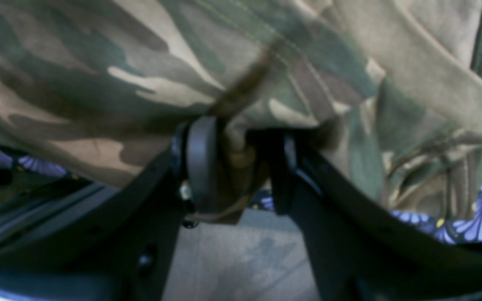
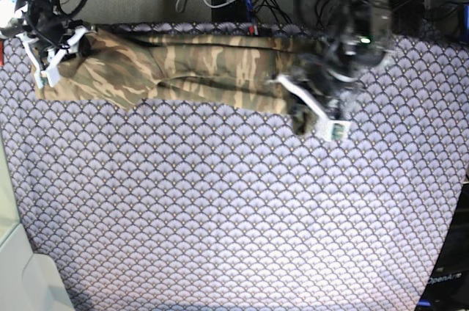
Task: Fold the T-shirt properly
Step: 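Carry the strip end with the left gripper toward the right gripper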
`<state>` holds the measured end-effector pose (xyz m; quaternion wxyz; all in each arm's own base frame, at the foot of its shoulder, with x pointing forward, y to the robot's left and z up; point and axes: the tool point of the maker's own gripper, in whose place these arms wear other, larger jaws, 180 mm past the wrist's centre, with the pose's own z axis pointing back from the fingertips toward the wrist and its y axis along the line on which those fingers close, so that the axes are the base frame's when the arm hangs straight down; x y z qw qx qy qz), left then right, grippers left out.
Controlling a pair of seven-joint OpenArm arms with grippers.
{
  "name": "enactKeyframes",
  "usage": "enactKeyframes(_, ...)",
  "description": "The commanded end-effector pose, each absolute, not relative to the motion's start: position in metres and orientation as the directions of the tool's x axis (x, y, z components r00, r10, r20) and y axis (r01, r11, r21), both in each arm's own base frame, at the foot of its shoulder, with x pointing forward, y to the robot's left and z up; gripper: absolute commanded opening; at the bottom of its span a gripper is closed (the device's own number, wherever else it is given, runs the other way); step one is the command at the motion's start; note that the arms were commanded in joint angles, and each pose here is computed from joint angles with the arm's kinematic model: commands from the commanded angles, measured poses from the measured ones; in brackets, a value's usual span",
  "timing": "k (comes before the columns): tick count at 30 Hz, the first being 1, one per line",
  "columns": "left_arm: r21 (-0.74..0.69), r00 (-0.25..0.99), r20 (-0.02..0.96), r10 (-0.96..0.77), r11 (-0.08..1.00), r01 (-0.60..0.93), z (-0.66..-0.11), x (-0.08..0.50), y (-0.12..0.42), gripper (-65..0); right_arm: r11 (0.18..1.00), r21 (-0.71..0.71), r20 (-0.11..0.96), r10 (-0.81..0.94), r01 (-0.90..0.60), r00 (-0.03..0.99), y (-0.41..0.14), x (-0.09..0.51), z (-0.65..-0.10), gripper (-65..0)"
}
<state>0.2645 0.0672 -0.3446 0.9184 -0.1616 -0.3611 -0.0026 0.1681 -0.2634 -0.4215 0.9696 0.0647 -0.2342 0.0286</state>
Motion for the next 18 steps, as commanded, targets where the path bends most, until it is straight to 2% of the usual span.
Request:
enactKeyframes(1,-0.313,0.722,0.682,0.116,0.939,0.144,-0.337,0.269,0.056,-64.4,0.991,0.097,0.463,0.039,-0.094,0.885,-0.267,0.169,-0.418,-43.2)
enactKeyframes(10,-0.413,0.748,0.652,0.124,0.886,0.212,-0.326,0.282,-0.038,-64.5,0.991,0.093,0.477,0.042,-0.098,0.878,-0.267,0.178,-0.415,-43.2)
enactKeyframes(18,-0.421,0.801,0.598,-0.013,0.845,0.329,-0.355,0.266,-0.118,-64.5,0.991,0.092,0.478,0.043,-0.099,0.877,-0.268,0.179,-0.414,-43.2)
